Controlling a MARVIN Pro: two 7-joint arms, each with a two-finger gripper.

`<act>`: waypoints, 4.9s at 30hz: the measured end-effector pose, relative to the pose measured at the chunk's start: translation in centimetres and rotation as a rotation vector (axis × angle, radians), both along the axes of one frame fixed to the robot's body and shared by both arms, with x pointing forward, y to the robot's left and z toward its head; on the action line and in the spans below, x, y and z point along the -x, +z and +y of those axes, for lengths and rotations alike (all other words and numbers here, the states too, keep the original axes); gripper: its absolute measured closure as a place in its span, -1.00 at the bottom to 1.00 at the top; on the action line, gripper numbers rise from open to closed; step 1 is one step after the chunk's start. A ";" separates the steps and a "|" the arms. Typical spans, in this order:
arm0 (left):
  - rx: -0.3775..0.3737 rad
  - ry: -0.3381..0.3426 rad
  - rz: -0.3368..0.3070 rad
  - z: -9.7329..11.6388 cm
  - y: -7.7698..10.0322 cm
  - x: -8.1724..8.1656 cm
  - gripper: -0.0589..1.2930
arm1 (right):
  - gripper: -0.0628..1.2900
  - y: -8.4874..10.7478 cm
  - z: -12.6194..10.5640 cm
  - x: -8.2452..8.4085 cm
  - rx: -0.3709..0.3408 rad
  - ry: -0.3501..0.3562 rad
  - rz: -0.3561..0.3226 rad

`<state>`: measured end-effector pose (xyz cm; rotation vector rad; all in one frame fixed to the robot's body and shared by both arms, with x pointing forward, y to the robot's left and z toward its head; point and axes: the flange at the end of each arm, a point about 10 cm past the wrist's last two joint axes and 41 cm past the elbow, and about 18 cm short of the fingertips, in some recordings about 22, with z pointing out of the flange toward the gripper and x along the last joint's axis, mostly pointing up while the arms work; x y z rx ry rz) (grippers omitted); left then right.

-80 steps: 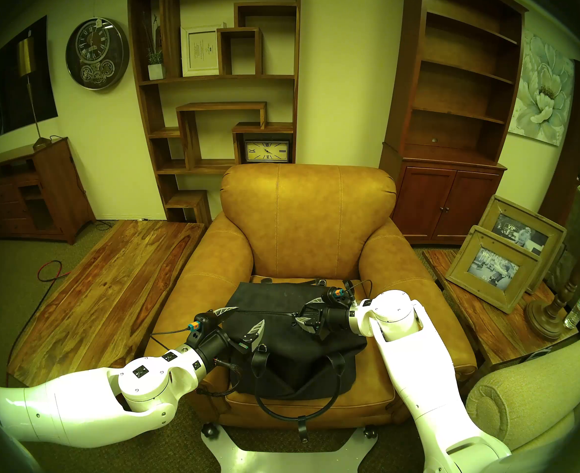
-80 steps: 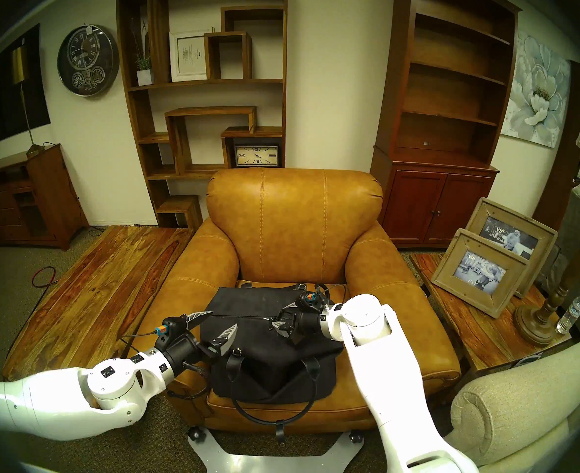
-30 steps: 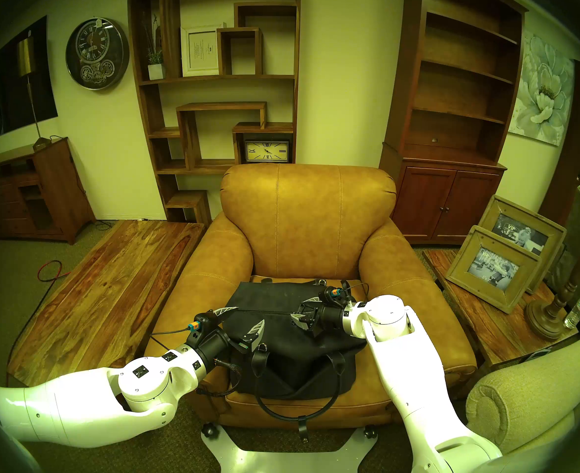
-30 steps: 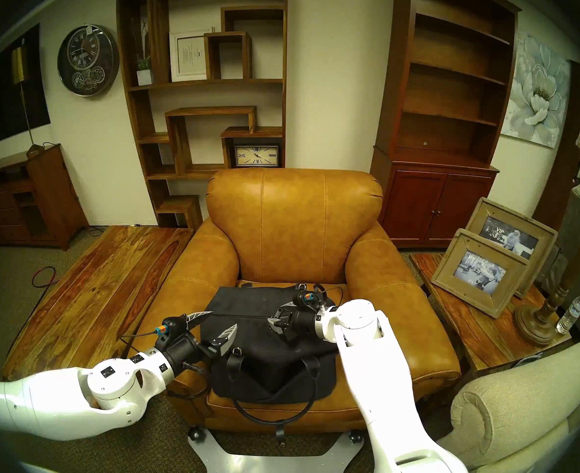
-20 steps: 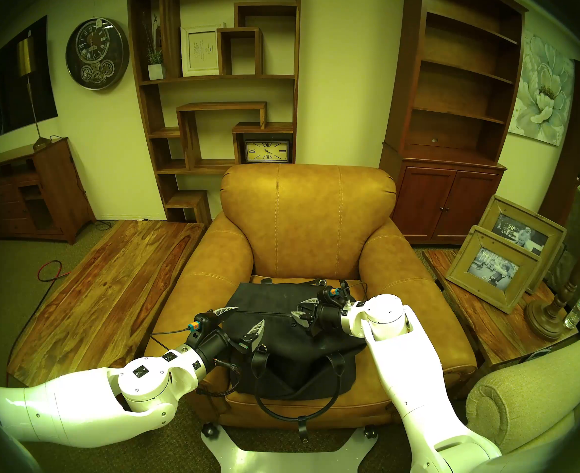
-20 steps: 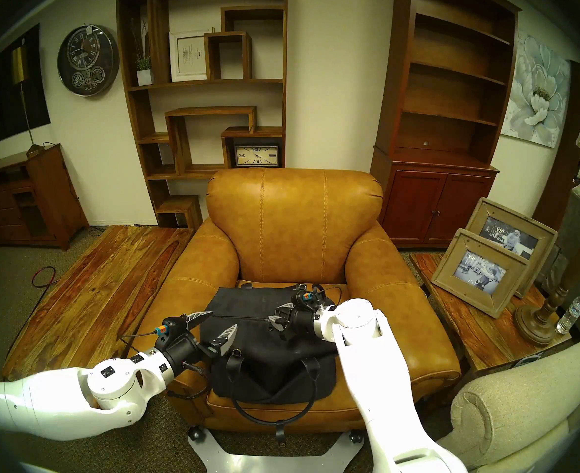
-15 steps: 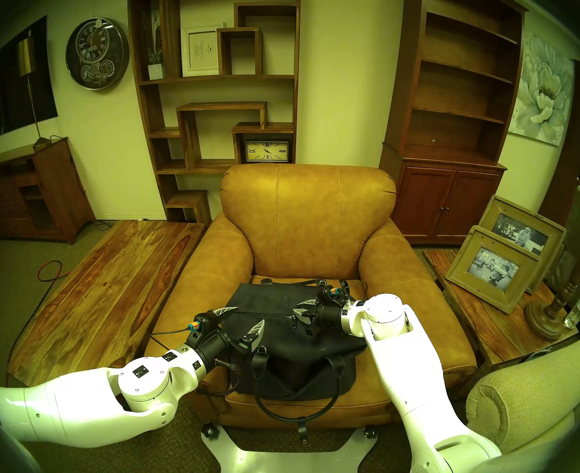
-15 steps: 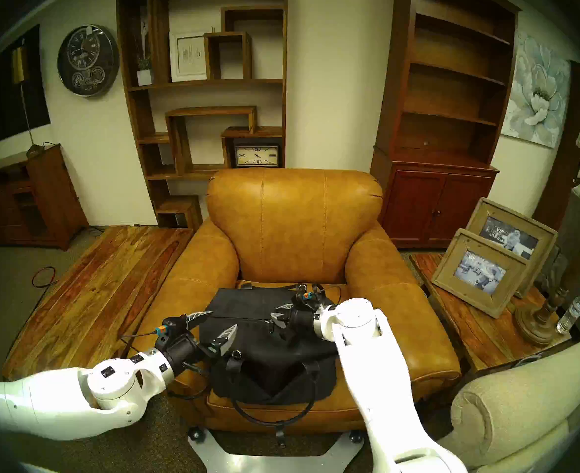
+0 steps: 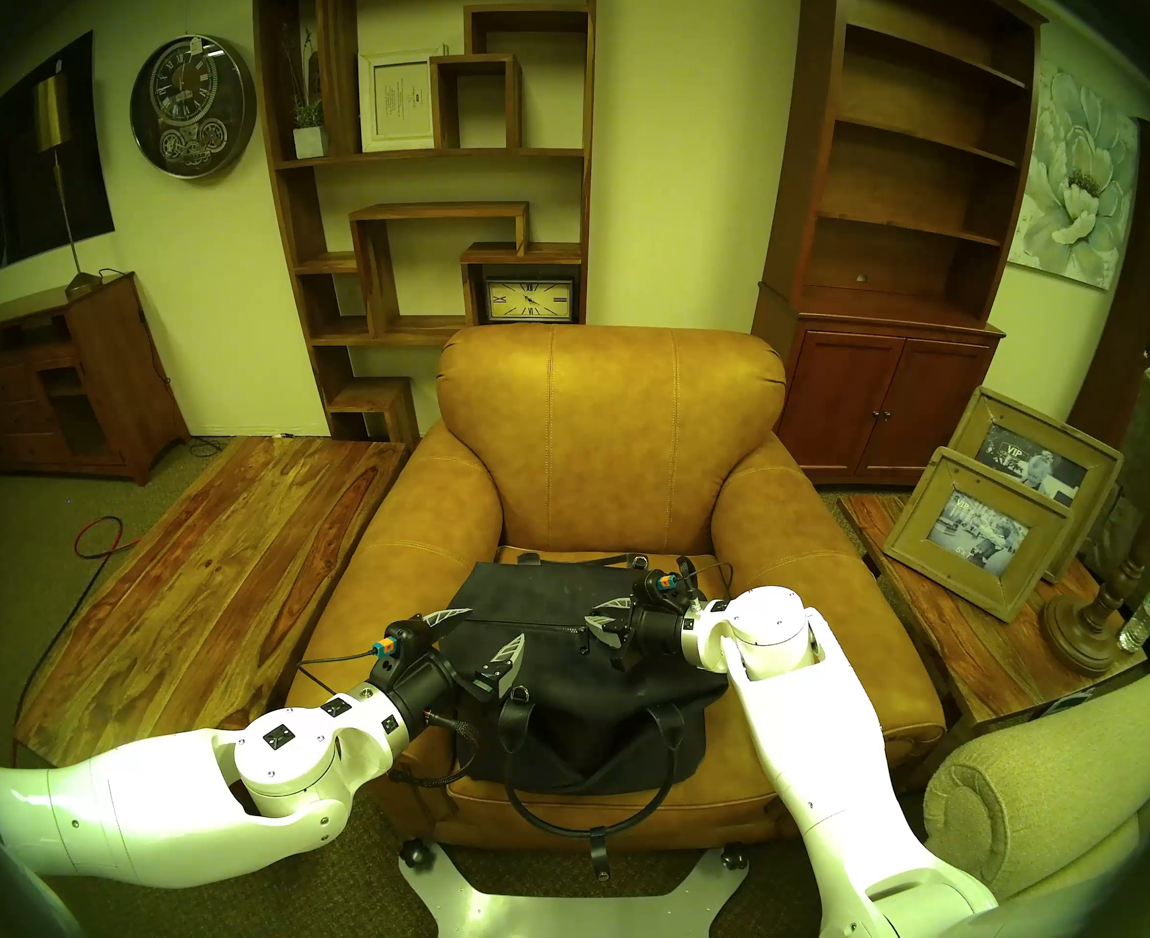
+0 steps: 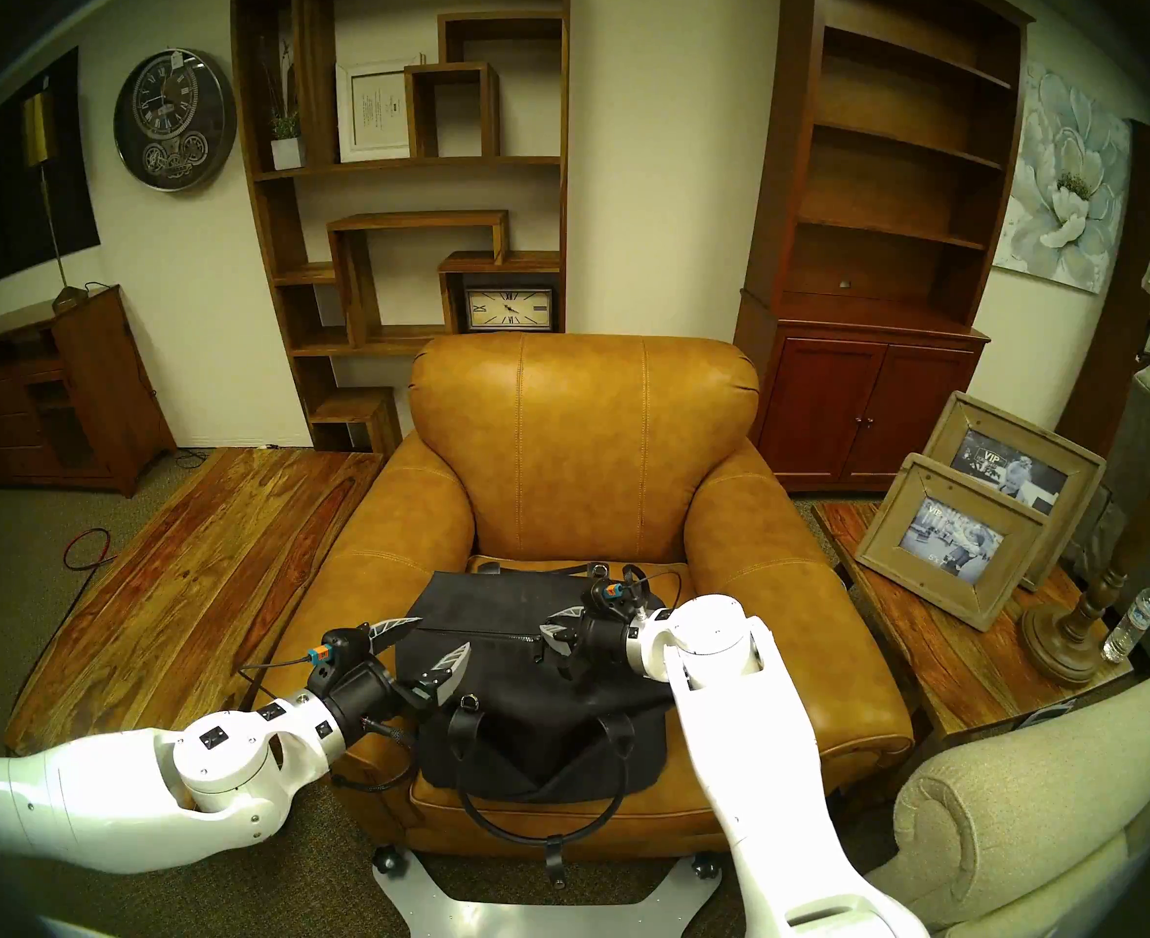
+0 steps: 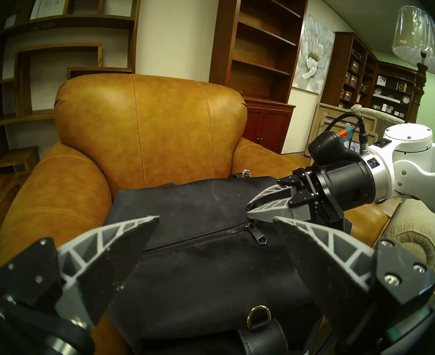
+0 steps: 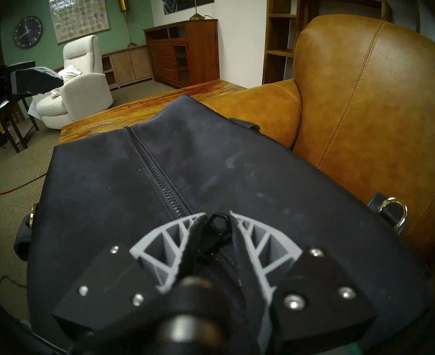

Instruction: Open a bag with a zipper

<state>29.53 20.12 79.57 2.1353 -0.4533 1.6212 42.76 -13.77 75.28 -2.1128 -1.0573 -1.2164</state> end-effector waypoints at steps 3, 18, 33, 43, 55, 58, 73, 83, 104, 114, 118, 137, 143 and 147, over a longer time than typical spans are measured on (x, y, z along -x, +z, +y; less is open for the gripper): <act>0.000 0.000 0.000 0.0 0.0 0.0 -0.92 | 0.33 -0.1 -0.3 0.2 0.003 0.002 0.004; 0.000 0.000 0.000 0.0 0.0 0.0 -0.92 | 0.32 -0.4 -0.3 0.4 -0.001 -0.006 -0.007; -0.119 -0.097 0.025 -2.3 -0.4 0.0 -0.92 | 0.95 -0.8 -1.5 1.6 -0.028 -0.055 -0.012; -0.189 -0.166 0.050 -5.4 -1.4 -1.2 -0.92 | 0.95 -1.0 -1.6 1.7 -0.036 -0.057 -0.016; -0.325 -0.214 0.045 -8.1 -2.8 -3.7 -0.92 | 0.95 -1.0 -1.8 1.6 -0.041 -0.059 -0.018; -0.370 -0.229 0.039 -8.9 -3.7 -4.1 -0.92 | 0.95 -1.1 -1.9 1.6 -0.042 -0.059 -0.017; -0.435 -0.210 0.009 -10.5 -4.8 -6.4 -0.92 | 0.95 -1.2 -2.2 1.3 -0.043 -0.055 -0.013; -0.428 -0.215 0.025 -10.6 -4.8 -7.3 -0.91 | 0.95 -1.4 -2.3 1.0 -0.045 -0.048 -0.006; -0.403 -0.245 0.075 -10.7 -5.0 -7.3 0.30 | 0.95 -1.6 -2.6 0.6 -0.045 -0.047 -0.005; -0.391 -0.196 0.073 -8.9 -4.4 -8.3 0.94 | 0.95 -1.8 -2.8 1.0 -0.051 -0.059 -0.006; -0.376 -0.204 0.073 -8.6 -4.3 -8.3 0.94 | 0.95 -2.0 -2.9 1.3 -0.052 -0.063 -0.003; -0.402 -0.283 0.039 -11.0 -5.5 -6.2 -0.97 | 0.95 -1.8 -3.0 1.3 -0.055 -0.067 -0.013; -0.449 -0.267 0.026 -11.6 -6.2 -6.4 -0.97 | 0.95 -1.6 -3.0 1.2 -0.054 -0.069 -0.018; -0.470 -0.251 0.018 -11.9 -6.3 -6.6 -0.97 | 0.95 -1.5 -3.1 1.2 -0.053 -0.071 -0.021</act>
